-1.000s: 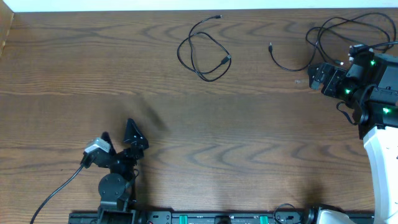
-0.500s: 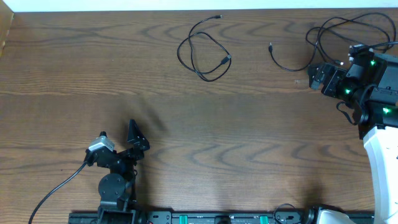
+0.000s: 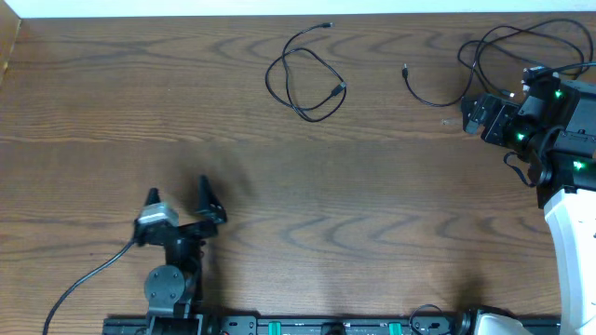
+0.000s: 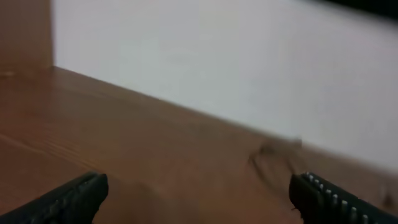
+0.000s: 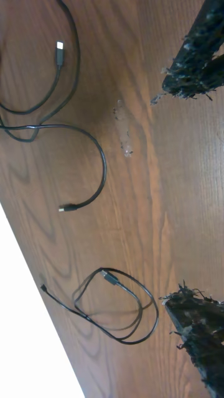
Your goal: Untangle cables
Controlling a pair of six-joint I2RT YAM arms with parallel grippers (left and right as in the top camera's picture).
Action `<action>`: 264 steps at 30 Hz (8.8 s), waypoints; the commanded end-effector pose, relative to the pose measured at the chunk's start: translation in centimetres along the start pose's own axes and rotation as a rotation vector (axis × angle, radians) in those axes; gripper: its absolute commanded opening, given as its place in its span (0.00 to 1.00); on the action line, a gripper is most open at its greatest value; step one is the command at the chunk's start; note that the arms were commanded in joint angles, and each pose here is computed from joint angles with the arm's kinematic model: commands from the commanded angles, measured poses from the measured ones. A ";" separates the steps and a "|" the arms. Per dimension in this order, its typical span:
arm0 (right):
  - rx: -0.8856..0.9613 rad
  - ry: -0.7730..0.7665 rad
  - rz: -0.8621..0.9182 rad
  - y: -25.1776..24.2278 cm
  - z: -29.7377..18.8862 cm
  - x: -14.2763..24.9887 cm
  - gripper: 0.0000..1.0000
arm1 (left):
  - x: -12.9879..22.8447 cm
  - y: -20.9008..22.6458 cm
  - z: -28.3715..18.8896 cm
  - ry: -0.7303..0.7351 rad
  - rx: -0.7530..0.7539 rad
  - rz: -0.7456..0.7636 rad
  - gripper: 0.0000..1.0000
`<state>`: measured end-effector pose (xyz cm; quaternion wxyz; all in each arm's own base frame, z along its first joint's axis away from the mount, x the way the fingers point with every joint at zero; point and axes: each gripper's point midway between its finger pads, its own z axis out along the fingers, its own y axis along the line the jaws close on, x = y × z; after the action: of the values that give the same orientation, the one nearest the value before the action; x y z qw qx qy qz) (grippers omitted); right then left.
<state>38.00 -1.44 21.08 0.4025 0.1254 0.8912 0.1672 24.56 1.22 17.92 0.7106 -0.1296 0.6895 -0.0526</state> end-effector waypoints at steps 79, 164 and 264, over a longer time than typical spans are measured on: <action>0.042 -0.070 -0.029 0.1 -2.7 0.0 0.99 | 4.6 -0.6 -0.5 0.186 0.076 0.184 0.98; 0.051 -0.630 -0.476 -1.3 -6.4 13.1 0.99 | 4.6 -0.6 -0.5 0.186 0.076 0.184 0.98; 0.050 -0.629 -0.477 -1.3 -6.4 13.1 0.99 | 4.6 -0.6 -0.5 0.186 0.076 0.184 0.98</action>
<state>24.63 0.86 15.71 0.6804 -0.0290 0.7322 0.0059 24.46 -0.85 15.41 0.6694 -0.0353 0.7410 -0.0388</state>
